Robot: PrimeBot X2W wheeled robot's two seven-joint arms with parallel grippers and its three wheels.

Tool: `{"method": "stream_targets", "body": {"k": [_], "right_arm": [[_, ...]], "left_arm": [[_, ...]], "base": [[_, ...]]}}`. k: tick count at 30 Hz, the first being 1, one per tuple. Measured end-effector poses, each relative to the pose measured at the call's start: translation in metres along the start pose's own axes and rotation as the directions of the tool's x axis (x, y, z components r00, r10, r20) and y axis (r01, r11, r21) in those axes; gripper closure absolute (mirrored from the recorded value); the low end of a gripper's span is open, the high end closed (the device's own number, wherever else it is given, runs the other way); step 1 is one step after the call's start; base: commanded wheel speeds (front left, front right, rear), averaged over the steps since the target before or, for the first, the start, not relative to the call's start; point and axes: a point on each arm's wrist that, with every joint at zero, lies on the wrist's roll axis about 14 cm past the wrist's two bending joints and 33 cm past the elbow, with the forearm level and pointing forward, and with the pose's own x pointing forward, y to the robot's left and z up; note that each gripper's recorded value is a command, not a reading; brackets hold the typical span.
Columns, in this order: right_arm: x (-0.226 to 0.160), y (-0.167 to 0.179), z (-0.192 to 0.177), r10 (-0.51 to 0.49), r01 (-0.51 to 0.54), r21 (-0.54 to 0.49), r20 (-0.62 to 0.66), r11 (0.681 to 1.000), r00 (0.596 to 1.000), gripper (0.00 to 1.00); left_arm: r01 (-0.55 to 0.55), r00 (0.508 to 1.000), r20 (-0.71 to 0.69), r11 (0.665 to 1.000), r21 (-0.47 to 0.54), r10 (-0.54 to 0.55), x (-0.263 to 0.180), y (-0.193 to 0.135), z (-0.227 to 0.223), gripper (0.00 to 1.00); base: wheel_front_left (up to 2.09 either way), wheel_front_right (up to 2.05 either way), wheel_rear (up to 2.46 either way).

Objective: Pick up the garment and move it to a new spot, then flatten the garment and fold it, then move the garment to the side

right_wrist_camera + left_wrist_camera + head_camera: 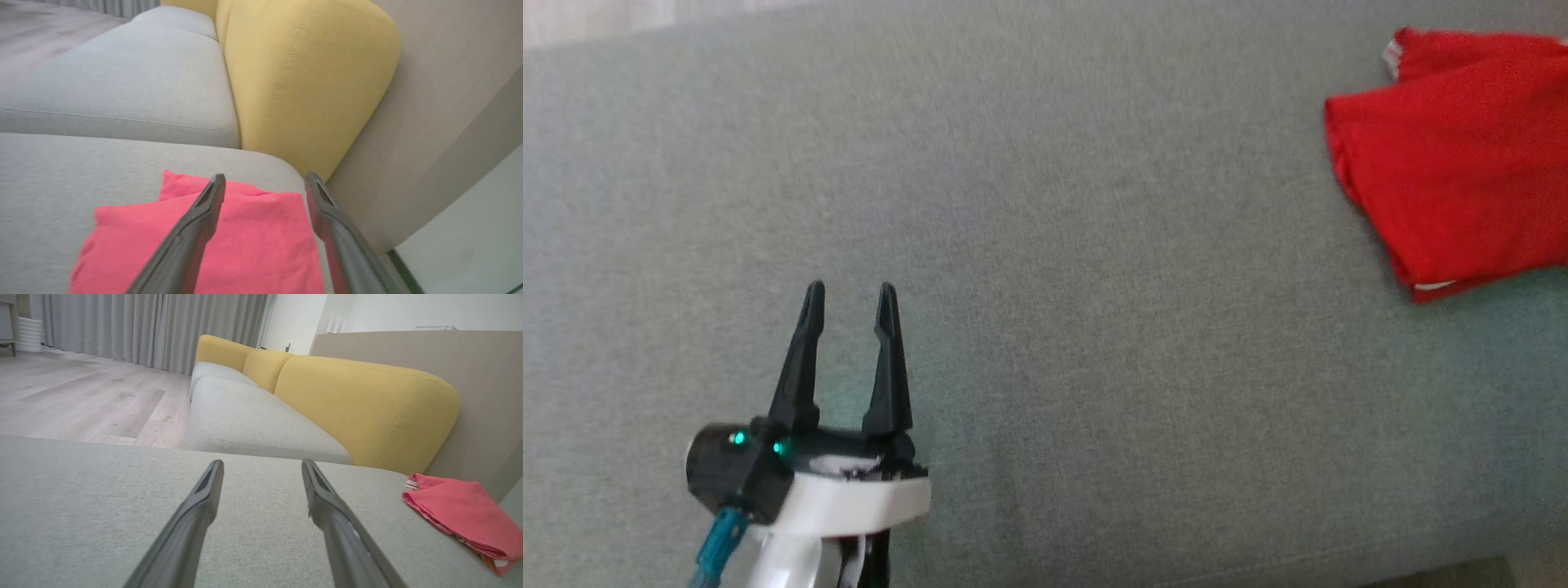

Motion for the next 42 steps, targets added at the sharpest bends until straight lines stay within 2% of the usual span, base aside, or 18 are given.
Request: {"method": "stream_targets", "body": {"k": [4,7,9,13,17,21,24,26,32,36,42], "right_arm": [[-0.028,0.051,-0.020,0.092,-0.092,0.092,-0.003,0.992,0.996,0.00],[-0.054,0.092,-0.035,0.173,-0.171,0.169,0.003,0.971,0.985,0.00],[-0.071,0.121,-0.039,0.229,-0.229,0.215,0.024,0.949,0.973,0.00],[-0.110,0.179,-0.040,0.337,-0.349,0.301,0.094,0.887,0.937,0.00],[-0.145,0.215,-0.040,0.393,-0.421,0.337,0.150,0.842,0.907,0.00],[-0.158,0.221,-0.027,0.395,-0.444,0.314,0.210,0.839,0.894,0.00],[-0.163,0.214,0.007,0.364,-0.451,0.265,0.318,0.852,0.876,0.00],[-0.168,0.209,0.014,0.349,-0.444,0.251,0.346,0.860,0.871,0.00],[-0.190,0.205,-0.005,0.349,-0.429,0.240,0.311,0.871,0.884,0.00],[-0.192,0.199,-0.004,0.333,-0.415,0.238,0.318,0.878,0.888,0.00],[-0.197,0.198,-0.011,0.331,-0.412,0.261,0.302,0.873,0.894,0.00]], "left_arm": [[-0.022,1.000,0.010,1.000,0.016,0.022,-0.016,0.000,0.008,0.00],[-0.040,0.999,0.025,0.999,0.016,0.039,-0.029,0.001,0.016,0.00],[-0.054,0.998,0.040,0.998,0.024,0.053,-0.038,0.003,0.023,0.00],[-0.099,0.994,0.056,0.995,0.032,0.097,-0.062,0.009,0.030,0.00],[-0.149,0.987,0.065,0.988,0.034,0.147,-0.091,0.016,0.033,0.00],[-0.210,0.976,0.071,0.977,0.047,0.206,-0.115,0.026,0.033,0.00],[-0.235,0.968,0.100,0.970,0.065,0.228,-0.126,0.031,0.040,0.00],[-0.244,0.966,0.113,0.966,0.083,0.234,-0.132,0.033,0.043,0.00],[-0.234,0.966,0.139,0.965,0.117,0.217,-0.149,0.029,0.049,0.00],[-0.230,0.967,0.144,0.965,0.124,0.211,-0.155,0.029,0.050,0.00],[-0.232,0.966,0.147,0.965,0.126,0.213,-0.155,0.030,0.051,0.00]], "base": [[0.00,0.00,0.00],[0.00,0.00,0.00],[0.00,0.00,0.00],[0.00,0.00,0.00],[0.00,0.00,0.00],[0.00,0.00,0.00],[0.00,0.00,0.00],[0.00,0.00,0.00],[0.00,0.00,0.00],[0.00,0.00,0.00],[0.00,0.00,0.00]]}}
